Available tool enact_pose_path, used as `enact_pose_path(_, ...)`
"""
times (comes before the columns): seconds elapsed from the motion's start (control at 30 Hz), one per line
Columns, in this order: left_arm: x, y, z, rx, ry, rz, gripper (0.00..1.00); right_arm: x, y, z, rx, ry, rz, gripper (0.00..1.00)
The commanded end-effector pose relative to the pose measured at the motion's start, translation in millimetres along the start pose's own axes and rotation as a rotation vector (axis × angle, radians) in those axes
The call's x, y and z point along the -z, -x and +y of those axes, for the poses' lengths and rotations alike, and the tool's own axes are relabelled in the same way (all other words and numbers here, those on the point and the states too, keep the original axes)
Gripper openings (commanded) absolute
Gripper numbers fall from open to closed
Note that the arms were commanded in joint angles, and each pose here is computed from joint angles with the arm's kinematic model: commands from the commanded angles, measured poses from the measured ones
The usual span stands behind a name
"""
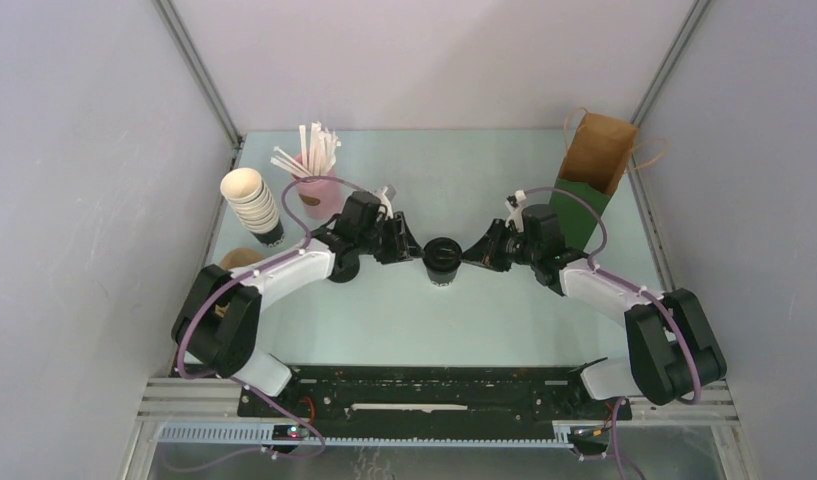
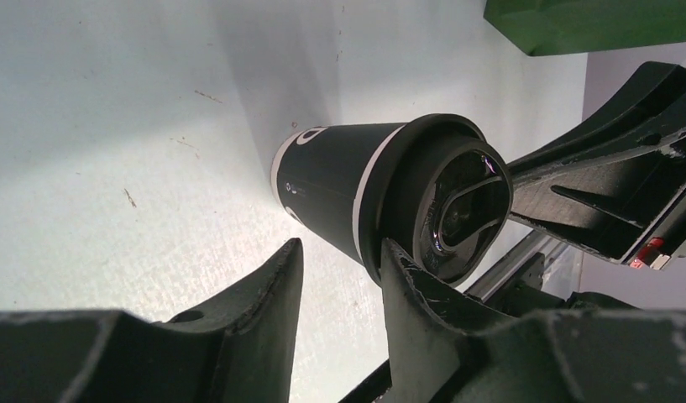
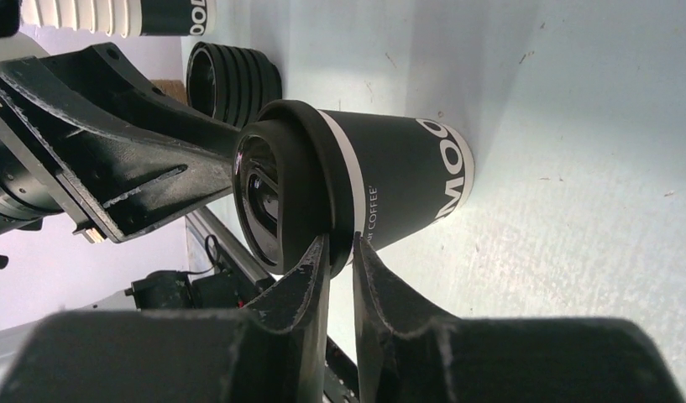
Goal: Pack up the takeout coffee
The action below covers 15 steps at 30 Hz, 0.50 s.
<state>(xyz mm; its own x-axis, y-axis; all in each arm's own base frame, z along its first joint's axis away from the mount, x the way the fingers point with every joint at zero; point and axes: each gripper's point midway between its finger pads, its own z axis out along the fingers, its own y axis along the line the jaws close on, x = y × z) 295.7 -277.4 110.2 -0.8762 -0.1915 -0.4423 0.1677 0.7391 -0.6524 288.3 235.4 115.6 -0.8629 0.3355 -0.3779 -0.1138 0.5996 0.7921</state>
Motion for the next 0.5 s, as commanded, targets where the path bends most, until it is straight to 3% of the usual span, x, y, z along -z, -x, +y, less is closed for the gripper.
enact_pose_path(0.0,6,2,4,-0.053,0.060,0.016,0.45,7,-9,-3,0.000,-0.020,0.063,0.24)
enact_pose_path(0.47,47,31,-32,-0.143,0.012,-0.078,0.69,35,28,25,0.082,0.020,0.000,0.41)
